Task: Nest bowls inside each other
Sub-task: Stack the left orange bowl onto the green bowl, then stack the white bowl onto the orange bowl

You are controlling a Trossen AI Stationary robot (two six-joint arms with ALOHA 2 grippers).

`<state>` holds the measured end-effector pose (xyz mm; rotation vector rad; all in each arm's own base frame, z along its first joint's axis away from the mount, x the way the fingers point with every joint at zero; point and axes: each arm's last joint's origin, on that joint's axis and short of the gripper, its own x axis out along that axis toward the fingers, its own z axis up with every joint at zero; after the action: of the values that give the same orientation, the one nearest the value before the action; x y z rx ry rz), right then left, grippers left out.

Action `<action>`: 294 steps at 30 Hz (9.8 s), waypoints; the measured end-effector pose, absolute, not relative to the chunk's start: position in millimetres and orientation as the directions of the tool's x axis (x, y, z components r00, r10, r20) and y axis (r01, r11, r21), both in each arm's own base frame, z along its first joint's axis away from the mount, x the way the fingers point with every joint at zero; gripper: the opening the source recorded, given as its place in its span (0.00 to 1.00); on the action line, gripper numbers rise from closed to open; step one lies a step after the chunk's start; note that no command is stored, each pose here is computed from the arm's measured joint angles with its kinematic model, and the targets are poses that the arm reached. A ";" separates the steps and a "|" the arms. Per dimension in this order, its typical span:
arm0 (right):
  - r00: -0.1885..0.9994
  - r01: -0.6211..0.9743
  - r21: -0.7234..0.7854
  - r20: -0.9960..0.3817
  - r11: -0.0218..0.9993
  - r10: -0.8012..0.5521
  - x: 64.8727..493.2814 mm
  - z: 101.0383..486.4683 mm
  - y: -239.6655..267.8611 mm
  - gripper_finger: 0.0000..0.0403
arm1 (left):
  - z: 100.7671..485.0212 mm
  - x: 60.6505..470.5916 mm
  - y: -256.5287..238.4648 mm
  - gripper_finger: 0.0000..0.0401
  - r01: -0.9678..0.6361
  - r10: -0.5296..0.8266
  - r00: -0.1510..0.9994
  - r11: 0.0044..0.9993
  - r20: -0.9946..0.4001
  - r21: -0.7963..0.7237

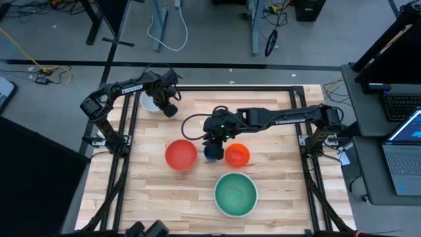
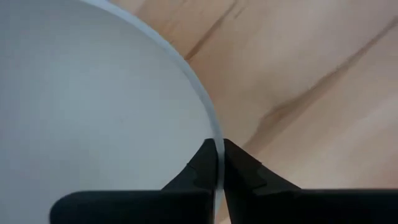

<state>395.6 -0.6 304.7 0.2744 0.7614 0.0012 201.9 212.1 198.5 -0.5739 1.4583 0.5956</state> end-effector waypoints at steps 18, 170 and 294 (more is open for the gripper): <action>0.707 0.057 0.331 -0.679 0.942 0.196 413.6 280.2 -29.5 0.23 | 249.6 192.5 181.7 0.00 -0.679 0.177 0.087 0.731 -0.980 0.072; 0.490 -0.015 0.228 -0.847 0.974 0.206 433.9 354.4 -14.9 0.00 | 304.9 162.9 130.3 0.00 -0.645 0.287 0.202 0.759 -0.936 0.093; 0.702 0.233 0.208 -0.712 0.950 -0.016 132.9 406.0 47.5 0.29 | 424.9 221.4 49.3 0.00 -0.177 0.126 0.811 0.984 -0.571 -0.034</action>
<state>132.9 47.5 406.0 0.2942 0.7835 -0.1404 221.4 49.3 424.9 -0.0870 0.6039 0.1622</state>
